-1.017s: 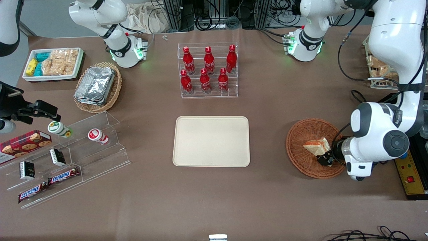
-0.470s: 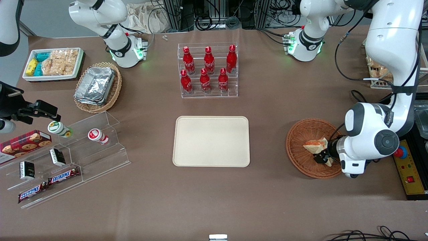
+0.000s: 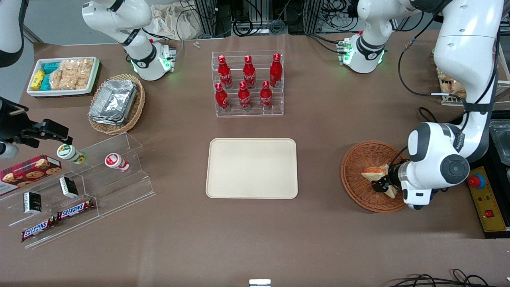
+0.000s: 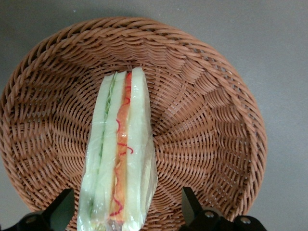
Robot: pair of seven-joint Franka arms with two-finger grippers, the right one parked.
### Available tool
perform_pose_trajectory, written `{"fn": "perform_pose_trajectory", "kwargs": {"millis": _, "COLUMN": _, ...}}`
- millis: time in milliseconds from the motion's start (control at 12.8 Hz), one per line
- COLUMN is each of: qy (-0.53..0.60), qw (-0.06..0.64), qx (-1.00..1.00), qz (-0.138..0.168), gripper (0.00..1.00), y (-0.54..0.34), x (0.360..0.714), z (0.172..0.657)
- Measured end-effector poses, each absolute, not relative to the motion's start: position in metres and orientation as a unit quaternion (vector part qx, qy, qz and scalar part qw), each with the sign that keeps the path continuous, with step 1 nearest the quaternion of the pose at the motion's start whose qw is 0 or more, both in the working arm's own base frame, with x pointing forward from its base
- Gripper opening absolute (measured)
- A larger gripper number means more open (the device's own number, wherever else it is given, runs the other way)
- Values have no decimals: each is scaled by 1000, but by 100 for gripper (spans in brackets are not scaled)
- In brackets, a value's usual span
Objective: Place sandwich from basket to tray
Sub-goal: 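Lower the open left gripper and close it on the sandwich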
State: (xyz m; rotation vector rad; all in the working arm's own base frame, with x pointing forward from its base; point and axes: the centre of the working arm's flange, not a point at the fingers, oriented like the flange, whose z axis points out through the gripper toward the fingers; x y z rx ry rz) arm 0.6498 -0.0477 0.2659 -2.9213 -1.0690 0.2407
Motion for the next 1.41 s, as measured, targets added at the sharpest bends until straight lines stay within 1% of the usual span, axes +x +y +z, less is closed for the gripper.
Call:
{"fn": "perform_pose_trajectory", "kwargs": {"millis": 391, "qy": -341, "qw": 9, "qx": -937, "qz": 74, "gripper": 100, "y": -49, "x": 643, "z": 251}}
{"fn": "perform_pose_trajectory", "kwargs": {"millis": 470, "qy": -340, "qw": 9, "qx": -938, "qz": 72, "gripper": 93, "y": -49, "x": 644, "z": 250}}
{"fn": "perform_pose_trajectory", "kwargs": {"millis": 548, "qy": -340, "qw": 8, "qx": -938, "qz": 71, "gripper": 93, "y": -49, "x": 644, "z": 248}}
{"fn": "perform_pose_trajectory", "kwargs": {"millis": 626, "qy": -340, "qw": 8, "qx": -938, "qz": 70, "gripper": 85, "y": -49, "x": 644, "z": 248}}
{"fn": "perform_pose_trajectory", "kwargs": {"millis": 704, "qy": -342, "qw": 8, "qx": -937, "qz": 70, "gripper": 72, "y": -48, "x": 644, "z": 248}}
{"fn": "perform_pose_trajectory", "kwargs": {"millis": 861, "qy": -350, "qw": 9, "qx": -934, "qz": 70, "gripper": 49, "y": -47, "x": 644, "z": 248}}
{"fn": "perform_pose_trajectory", "kwargs": {"millis": 939, "qy": -353, "qw": 9, "qx": -933, "qz": 69, "gripper": 40, "y": -47, "x": 644, "z": 248}}
{"fn": "perform_pose_trajectory", "kwargs": {"millis": 1096, "qy": -355, "qw": 8, "qx": -933, "qz": 67, "gripper": 34, "y": -47, "x": 646, "z": 250}}
{"fn": "perform_pose_trajectory", "kwargs": {"millis": 1252, "qy": -356, "qw": 5, "qx": -933, "qz": 59, "gripper": 33, "y": -46, "x": 652, "z": 262}}
{"fn": "perform_pose_trajectory", "kwargs": {"millis": 1330, "qy": -356, "qw": 8, "qx": -932, "qz": 61, "gripper": 30, "y": -45, "x": 656, "z": 275}}
{"fn": "perform_pose_trajectory", "kwargs": {"millis": 1409, "qy": -356, "qw": 15, "qx": -932, "qz": 68, "gripper": 24, "y": -43, "x": 659, "z": 293}}
